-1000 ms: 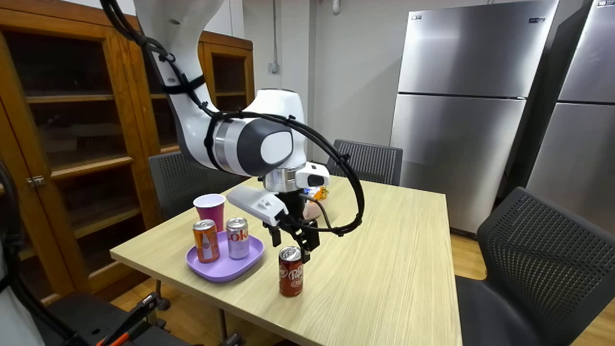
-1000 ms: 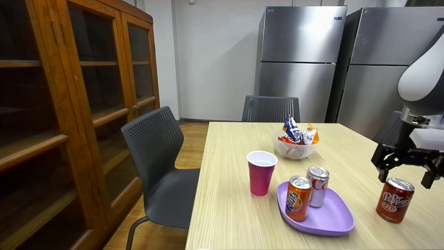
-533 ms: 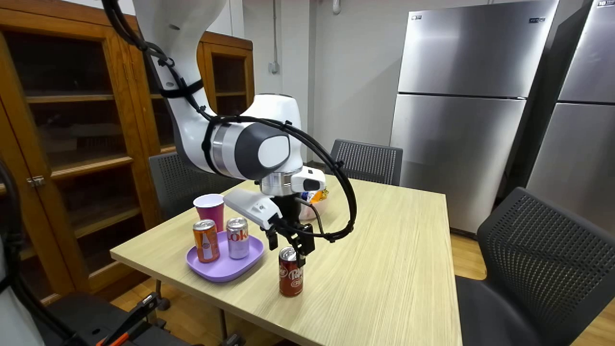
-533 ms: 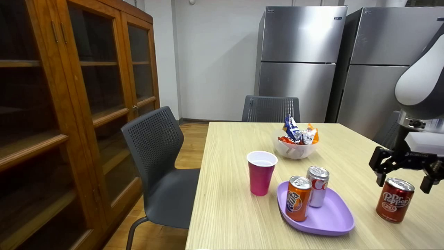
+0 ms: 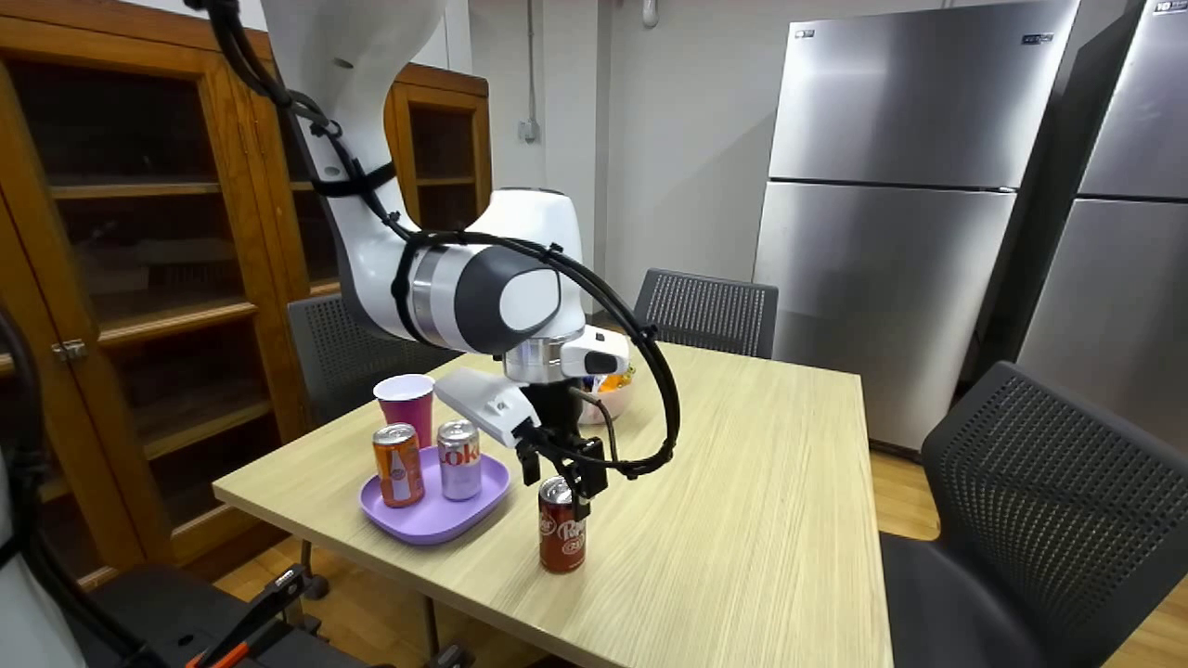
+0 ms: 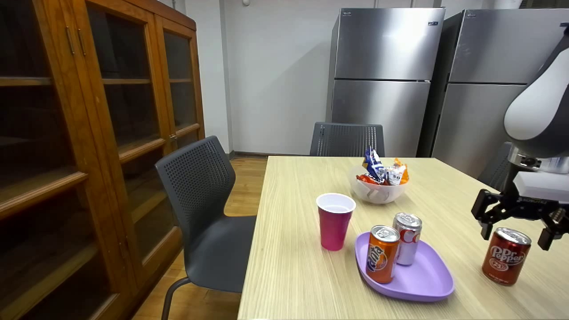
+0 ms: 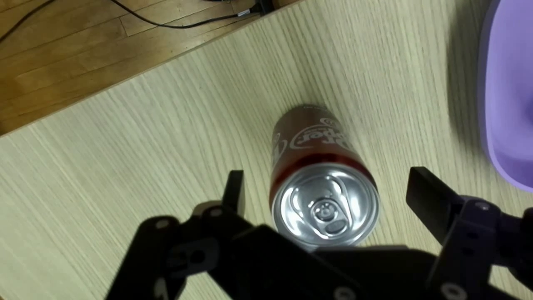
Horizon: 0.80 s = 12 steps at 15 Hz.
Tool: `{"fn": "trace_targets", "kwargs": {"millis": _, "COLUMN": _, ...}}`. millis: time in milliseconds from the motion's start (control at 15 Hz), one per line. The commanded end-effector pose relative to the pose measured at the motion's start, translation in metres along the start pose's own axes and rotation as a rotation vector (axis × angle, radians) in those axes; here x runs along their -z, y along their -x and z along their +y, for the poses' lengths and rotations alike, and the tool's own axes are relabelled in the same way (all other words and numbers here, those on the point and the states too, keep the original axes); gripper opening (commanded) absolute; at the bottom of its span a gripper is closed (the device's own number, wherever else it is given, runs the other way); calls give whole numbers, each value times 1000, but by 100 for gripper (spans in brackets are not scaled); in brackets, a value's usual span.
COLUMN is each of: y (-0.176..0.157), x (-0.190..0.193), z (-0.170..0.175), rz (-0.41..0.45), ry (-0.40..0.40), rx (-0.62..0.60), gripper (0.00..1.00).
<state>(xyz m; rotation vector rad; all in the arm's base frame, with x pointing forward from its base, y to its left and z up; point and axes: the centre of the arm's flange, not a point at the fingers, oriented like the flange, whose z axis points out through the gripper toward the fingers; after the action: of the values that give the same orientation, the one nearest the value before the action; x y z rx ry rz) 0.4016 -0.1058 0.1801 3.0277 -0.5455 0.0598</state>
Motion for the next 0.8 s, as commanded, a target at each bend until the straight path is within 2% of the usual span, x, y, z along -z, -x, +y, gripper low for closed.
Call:
{"fn": "trace_targets", "kwargs": {"millis": 0, "y": -7, "x": -3, "z": -2, "rz": 23, "ry": 7, "rx": -34, "gripper": 100}}
{"fn": "trace_targets", "kwargs": {"millis": 400, "y": -14, "x": -5, "z": 1, "rz": 32, "ry": 12, "rx": -40, "gripper": 100}}
{"fn": "trace_targets", "kwargs": {"millis": 467, "y": -15, "x": -6, "z": 1, "rz": 26, "ry": 13, "rx": -38, "gripper": 75}}
{"fn": "trace_targets", "kwargs": {"millis": 533, "y": -15, "x": -7, "z": 1, "rz": 23, "ry": 14, "rx": -37, "gripper": 74}}
{"fn": "trace_targets", "kwargs": {"millis": 733, "y": -15, "x": -8, "z": 0, "rz": 19, "ry": 16, "rx": -32, "gripper": 49}}
